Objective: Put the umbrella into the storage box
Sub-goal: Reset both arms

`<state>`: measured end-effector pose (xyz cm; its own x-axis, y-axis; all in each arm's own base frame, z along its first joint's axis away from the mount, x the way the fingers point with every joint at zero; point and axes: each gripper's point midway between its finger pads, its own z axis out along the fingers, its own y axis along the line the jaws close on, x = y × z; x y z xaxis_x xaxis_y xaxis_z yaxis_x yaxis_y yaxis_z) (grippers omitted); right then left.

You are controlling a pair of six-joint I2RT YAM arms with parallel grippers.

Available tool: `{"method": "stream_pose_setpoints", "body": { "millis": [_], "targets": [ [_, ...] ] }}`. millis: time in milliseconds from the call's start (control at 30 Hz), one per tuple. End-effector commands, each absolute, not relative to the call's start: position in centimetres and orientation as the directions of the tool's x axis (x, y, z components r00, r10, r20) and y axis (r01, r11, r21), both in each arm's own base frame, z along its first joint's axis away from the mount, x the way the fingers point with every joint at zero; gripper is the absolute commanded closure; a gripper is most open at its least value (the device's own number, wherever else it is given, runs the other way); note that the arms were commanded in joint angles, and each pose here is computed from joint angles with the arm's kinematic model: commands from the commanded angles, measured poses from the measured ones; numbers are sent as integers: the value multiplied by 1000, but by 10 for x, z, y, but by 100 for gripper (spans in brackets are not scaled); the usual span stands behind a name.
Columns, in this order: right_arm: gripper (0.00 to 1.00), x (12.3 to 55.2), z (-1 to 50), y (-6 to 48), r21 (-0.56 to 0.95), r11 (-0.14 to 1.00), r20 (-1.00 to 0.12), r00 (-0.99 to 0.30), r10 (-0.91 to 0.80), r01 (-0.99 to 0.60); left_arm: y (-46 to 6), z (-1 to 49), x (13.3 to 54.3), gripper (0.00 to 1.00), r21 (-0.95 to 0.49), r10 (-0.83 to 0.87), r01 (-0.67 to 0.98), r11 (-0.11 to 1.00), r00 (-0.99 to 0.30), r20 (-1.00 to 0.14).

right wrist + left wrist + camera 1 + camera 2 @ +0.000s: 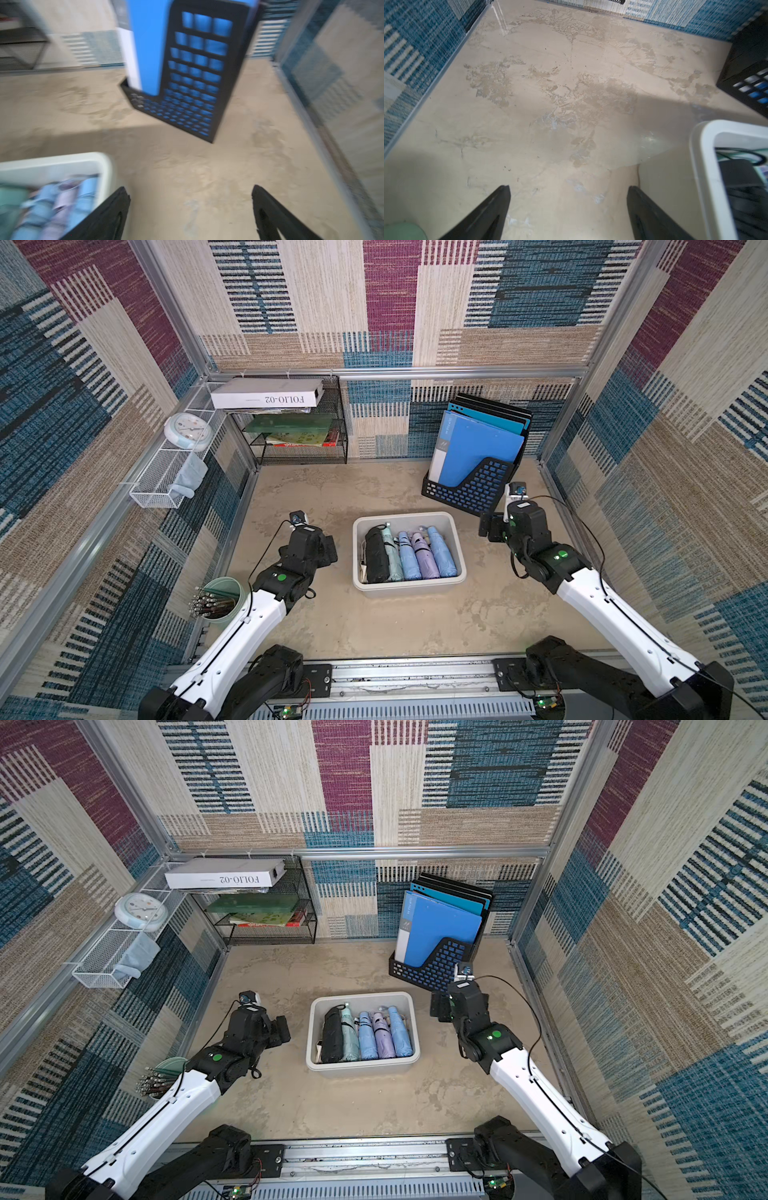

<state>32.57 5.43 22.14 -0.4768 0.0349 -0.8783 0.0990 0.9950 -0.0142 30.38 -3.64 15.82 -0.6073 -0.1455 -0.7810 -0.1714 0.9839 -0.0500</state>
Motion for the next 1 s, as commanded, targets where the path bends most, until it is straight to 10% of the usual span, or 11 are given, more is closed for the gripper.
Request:
{"method": "stream_pose_setpoints", "body": {
  "millis": [0, 967],
  "targets": [
    [5, 336, 216, 16, -59, 976, -932, -363, 22, 211, -37, 171, 330, 8, 51, 15, -55, 997, -520, -854],
    [2, 383, 124, -10, -37, 999, -986, -162, -31, 36, -23, 107, 380, 11, 19, 62, 94, 995, -473, -879]
  ]
}}
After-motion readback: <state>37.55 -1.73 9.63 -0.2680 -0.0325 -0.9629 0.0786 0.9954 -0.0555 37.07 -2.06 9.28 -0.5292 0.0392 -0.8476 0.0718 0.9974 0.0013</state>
